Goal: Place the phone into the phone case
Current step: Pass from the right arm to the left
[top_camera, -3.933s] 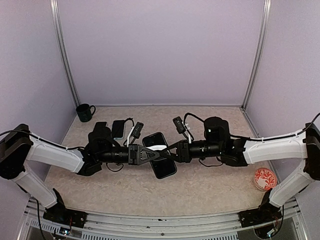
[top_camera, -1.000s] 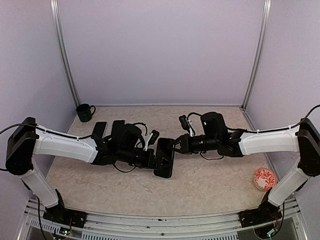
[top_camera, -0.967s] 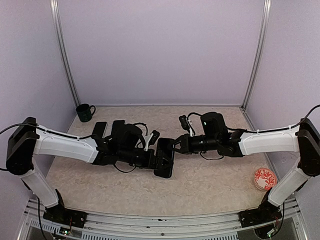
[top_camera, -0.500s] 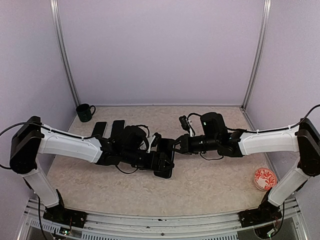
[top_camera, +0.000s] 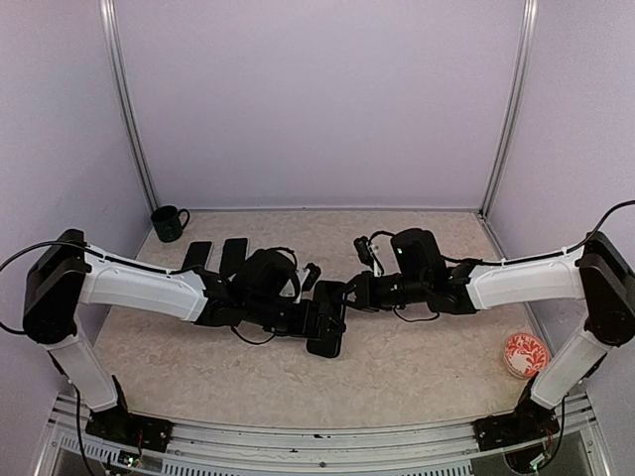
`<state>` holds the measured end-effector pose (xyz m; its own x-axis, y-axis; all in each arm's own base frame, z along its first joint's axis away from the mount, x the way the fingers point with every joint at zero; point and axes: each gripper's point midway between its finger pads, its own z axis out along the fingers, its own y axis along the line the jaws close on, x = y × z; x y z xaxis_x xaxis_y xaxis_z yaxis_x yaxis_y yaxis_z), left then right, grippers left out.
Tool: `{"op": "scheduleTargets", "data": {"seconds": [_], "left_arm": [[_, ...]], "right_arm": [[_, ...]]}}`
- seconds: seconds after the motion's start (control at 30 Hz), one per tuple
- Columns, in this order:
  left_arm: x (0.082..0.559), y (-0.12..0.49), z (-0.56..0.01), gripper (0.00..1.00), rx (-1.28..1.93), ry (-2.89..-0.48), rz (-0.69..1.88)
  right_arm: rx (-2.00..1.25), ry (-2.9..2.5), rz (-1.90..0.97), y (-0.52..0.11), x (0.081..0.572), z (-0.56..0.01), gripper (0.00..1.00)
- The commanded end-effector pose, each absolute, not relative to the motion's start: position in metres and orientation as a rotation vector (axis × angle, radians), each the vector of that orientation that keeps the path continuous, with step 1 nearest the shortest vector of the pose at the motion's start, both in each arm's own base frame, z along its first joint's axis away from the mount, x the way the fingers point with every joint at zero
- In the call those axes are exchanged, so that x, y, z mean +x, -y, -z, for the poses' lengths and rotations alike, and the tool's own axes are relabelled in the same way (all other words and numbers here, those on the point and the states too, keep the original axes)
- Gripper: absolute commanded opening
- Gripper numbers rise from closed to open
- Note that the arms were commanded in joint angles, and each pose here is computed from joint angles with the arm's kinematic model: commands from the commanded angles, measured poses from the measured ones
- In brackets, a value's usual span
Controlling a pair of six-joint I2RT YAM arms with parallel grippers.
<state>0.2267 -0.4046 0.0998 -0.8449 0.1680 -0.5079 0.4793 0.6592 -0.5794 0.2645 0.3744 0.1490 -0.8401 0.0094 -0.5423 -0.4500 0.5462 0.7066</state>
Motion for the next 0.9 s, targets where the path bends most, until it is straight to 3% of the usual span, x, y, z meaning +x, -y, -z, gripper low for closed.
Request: {"op": "scheduleTargets", "data": {"seconds": [0.0,0.27,0.67,0.77,0.87], "left_arm": [[0.229,0.411,-0.097,0.99,0.512,-2.464,1.0],[0.229,0.414,-0.096,0.96,0.516,-2.46,0.986],[0.228,0.41,-0.091,0.75,0.514,-2.482,0.932],[0.228,0.41,-0.09,0.78,0.516,-2.487,0.93],[0.227,0.412,-0.09,0.9,0.522,-2.491,0.923]], "right_arm": [[-0.36,-2.204,-1.306,-0.388,0.27,-0.179,0.0],[-0.363,-2.209,-1.301,-0.389,0.27,-0.177,0.0],[-0.364,-2.226,-1.288,-0.392,0.27,-0.17,0.0],[-0.364,-2.227,-1.286,-0.392,0.269,-0.169,0.0],[-0.36,-2.225,-1.284,-0.392,0.27,-0.171,0.0]]}}
